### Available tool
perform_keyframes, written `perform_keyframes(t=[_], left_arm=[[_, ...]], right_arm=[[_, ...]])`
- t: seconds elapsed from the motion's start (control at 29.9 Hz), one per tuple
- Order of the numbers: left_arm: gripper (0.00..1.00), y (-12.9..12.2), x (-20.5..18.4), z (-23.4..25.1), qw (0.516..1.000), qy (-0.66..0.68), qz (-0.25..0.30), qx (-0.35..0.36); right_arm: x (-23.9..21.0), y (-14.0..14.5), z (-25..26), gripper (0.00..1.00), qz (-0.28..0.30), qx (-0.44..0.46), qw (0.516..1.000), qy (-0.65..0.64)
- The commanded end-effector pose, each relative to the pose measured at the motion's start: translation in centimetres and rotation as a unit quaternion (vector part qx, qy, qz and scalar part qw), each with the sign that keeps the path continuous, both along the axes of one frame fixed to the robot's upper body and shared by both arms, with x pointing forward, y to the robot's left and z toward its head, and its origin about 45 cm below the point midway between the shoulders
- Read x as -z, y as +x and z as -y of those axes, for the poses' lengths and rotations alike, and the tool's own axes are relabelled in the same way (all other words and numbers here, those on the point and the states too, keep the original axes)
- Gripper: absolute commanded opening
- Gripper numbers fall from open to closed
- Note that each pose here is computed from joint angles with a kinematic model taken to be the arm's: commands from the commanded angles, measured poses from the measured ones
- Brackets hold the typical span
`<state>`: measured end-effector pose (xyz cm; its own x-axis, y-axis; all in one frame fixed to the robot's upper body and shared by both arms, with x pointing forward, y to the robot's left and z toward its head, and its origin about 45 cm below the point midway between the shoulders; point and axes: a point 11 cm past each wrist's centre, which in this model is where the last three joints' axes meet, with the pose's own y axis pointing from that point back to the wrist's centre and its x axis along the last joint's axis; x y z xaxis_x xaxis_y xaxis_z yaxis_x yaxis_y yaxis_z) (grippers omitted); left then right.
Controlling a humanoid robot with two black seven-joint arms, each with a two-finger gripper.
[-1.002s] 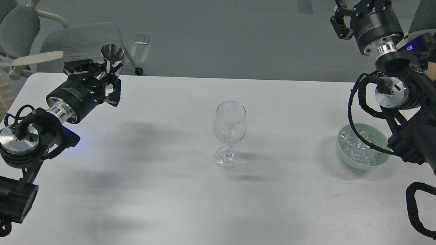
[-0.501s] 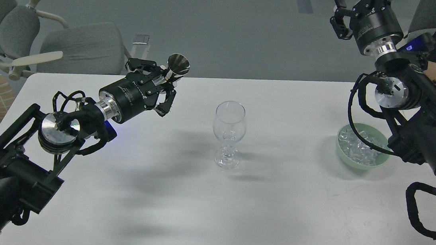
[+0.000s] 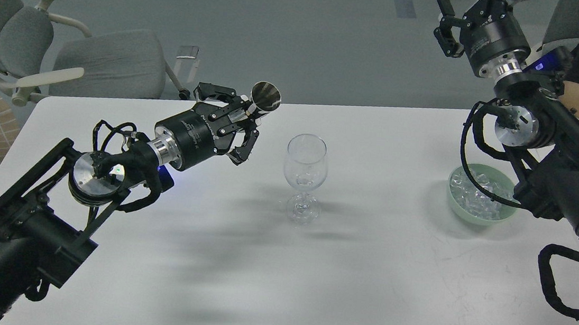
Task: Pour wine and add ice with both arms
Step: 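Lift the jigger with the left gripper and carry it toward the wine glass, then tilt the jigger over the wine glass mouth with the left gripper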
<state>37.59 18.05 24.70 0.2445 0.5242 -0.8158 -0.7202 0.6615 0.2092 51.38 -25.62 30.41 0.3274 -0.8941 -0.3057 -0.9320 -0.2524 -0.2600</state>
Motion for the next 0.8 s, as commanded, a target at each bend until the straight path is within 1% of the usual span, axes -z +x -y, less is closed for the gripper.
perform_keyframes(t=[0.0, 0.17, 0.33, 0.77], left_arm=[[0.0, 0.2, -0.6, 1.5, 0.999, 0.023, 0.016, 0.021], [0.0, 0.6, -1.0, 2.0, 0.999, 0.04, 0.025, 0.024], [0.0, 0.3, -0.7, 3.1, 0.997, 0.062, 0.028, 0.039], [0.0, 0.6, -0.3, 2.7, 0.99, 0.121, 0.059, 0.033]], right_arm=[[0.2, 0.0, 0.0, 1.0, -0.002, 0.0, 1.0, 0.0], [0.2, -0.1, 0.1, 1.0, -0.002, 0.001, 1.0, 0.0], [0.2, -0.1, 0.0, 1.0, -0.002, 0.0, 1.0, 0.0], [0.1, 0.0, 0.1, 1.0, -0.001, 0.001, 1.0, 0.001]])
